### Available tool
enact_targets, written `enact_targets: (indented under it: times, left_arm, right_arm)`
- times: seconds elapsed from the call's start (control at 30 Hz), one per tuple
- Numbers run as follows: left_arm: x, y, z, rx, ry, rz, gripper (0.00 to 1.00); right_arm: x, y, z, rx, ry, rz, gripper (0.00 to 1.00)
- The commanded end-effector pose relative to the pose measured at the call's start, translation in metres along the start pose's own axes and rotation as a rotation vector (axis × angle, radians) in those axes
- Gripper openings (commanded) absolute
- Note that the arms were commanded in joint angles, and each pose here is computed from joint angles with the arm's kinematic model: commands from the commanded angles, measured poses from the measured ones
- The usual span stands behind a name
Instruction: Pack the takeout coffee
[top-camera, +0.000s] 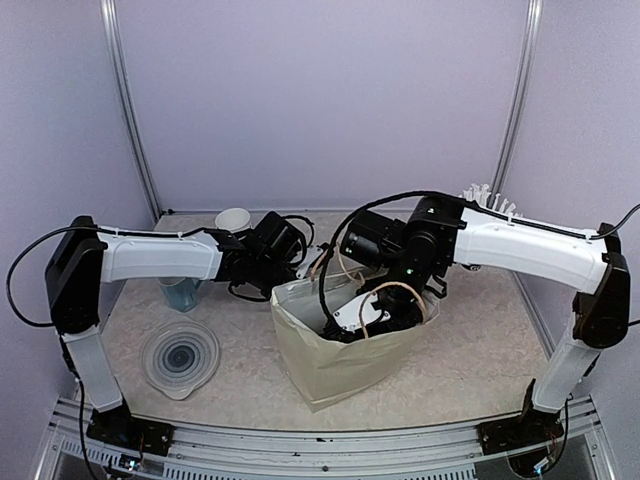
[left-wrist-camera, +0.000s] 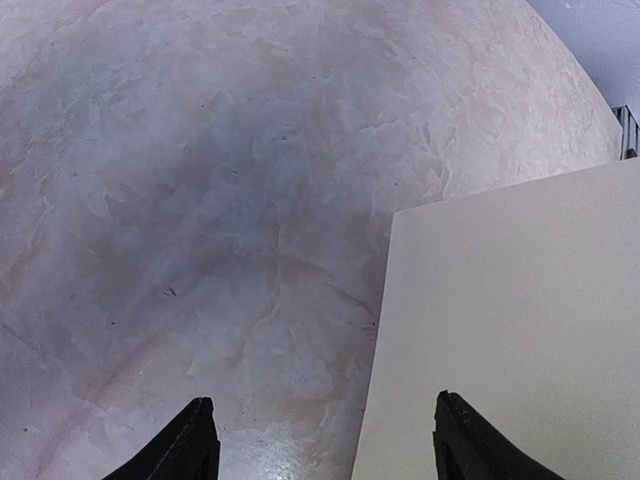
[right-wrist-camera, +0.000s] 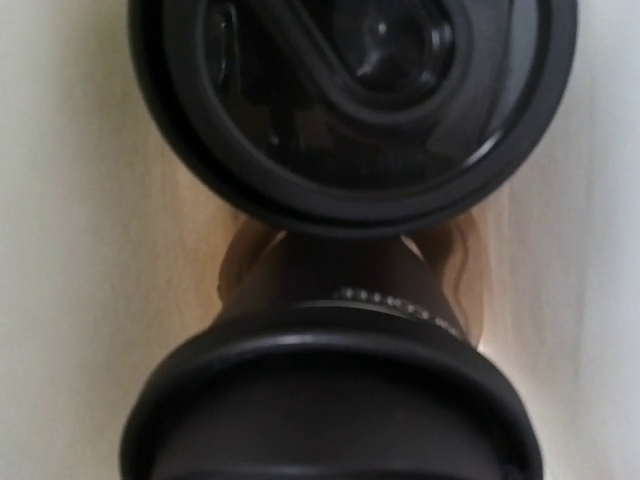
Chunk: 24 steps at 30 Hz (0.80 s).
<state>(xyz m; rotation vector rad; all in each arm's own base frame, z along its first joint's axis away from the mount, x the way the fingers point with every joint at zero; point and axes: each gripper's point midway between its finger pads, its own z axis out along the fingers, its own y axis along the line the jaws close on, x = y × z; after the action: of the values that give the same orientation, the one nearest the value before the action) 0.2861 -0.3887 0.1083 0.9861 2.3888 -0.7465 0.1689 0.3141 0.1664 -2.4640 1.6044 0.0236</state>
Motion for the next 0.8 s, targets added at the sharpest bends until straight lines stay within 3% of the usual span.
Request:
enact_targets:
  times: [0.0, 0.37, 0.57, 0.77]
  left_arm:
    - [-0.011, -0.001, -0.016, -0.011, -0.059, -0.001, 0.72]
    - [-0.010, -0.004, -0.020, -0.007, -0.066, -0.007, 0.72]
    - [-0.010, -0.006, -0.022, -0.014, -0.070, -0.013, 0.72]
    - [-0.005, -0.009, -0.028, -0.030, -0.072, -0.022, 0.72]
  right_arm:
    - [0.030, 0.023, 0.020, -0.126, 0.161, 0.019, 0.43]
    - [0.051, 0.024, 0.003, -0.049, 0.212, -0.053, 0.43]
    - [0.025, 0.021, 0.009, -0.108, 0.119, -0.045, 0.43]
    - [0.014, 0.015, 0.020, -0.142, 0.107, -0.042, 0.45]
